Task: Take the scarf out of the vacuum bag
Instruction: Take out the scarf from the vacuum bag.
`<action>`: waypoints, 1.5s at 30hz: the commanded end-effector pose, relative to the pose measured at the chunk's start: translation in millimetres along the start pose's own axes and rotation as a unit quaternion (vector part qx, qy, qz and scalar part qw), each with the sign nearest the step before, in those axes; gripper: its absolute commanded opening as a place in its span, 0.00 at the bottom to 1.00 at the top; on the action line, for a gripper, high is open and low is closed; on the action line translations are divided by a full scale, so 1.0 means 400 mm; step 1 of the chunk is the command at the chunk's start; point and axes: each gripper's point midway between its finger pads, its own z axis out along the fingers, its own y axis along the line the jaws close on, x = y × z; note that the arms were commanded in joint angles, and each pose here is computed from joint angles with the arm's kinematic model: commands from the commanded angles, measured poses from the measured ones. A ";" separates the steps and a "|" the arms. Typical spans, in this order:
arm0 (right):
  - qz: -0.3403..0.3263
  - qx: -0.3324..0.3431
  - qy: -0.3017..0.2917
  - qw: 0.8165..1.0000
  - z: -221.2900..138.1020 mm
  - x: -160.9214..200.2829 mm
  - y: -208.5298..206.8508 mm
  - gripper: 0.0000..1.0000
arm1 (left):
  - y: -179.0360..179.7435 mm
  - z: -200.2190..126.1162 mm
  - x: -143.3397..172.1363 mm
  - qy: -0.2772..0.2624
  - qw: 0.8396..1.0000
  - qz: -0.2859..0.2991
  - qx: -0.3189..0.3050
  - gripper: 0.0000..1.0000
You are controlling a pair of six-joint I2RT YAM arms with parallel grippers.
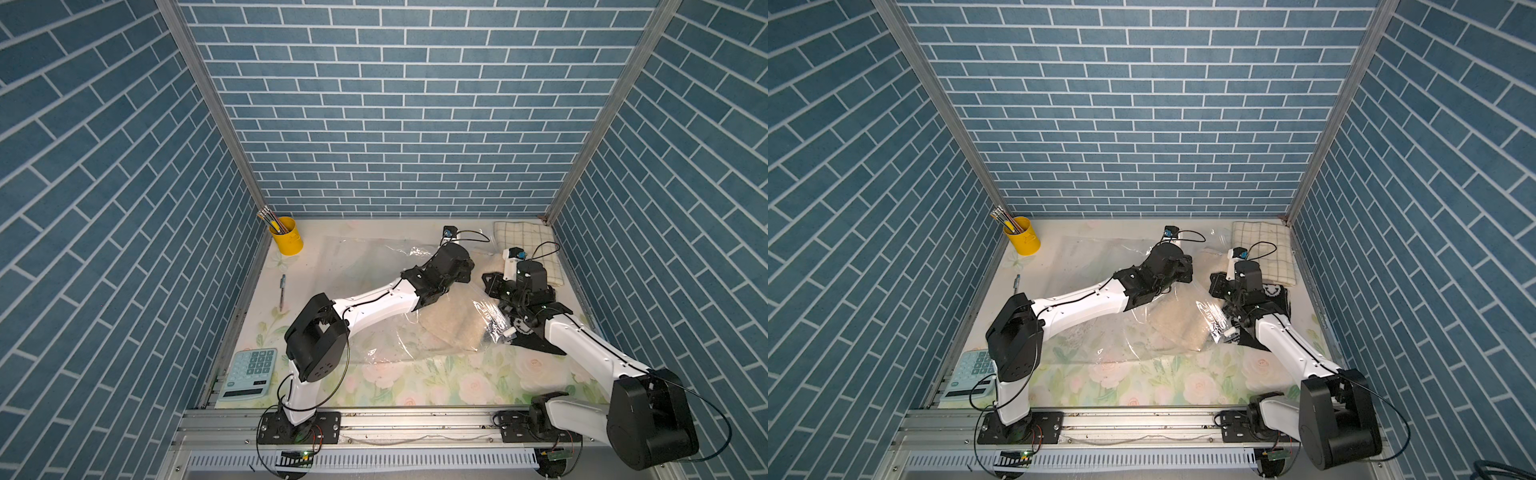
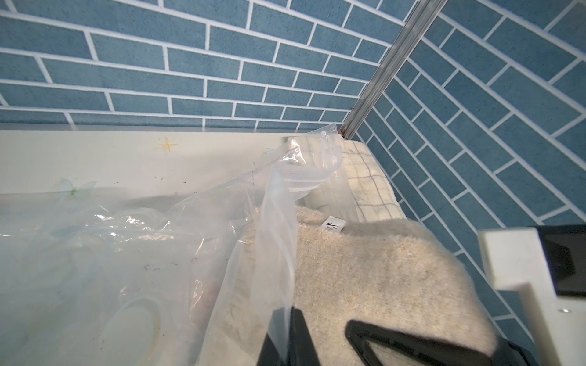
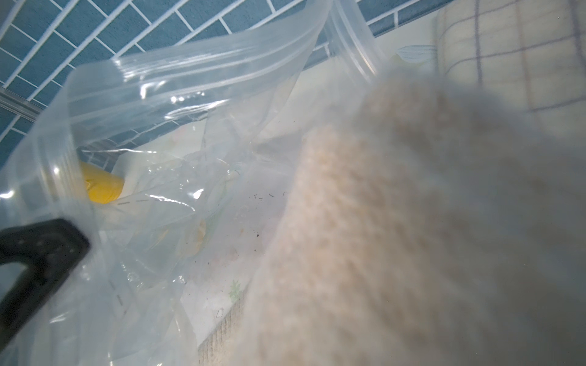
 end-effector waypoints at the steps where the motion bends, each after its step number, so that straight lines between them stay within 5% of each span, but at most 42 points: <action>1: -0.015 -0.001 -0.015 1.000 -0.004 -0.012 0.002 0.00 | 0.008 -0.001 -0.013 -0.005 1.000 -0.005 -0.010 0.00; 45: -0.033 0.125 -0.143 0.981 -0.144 -0.173 -0.064 0.00 | 0.004 -0.007 -0.034 -0.009 1.000 -0.009 -0.013 0.00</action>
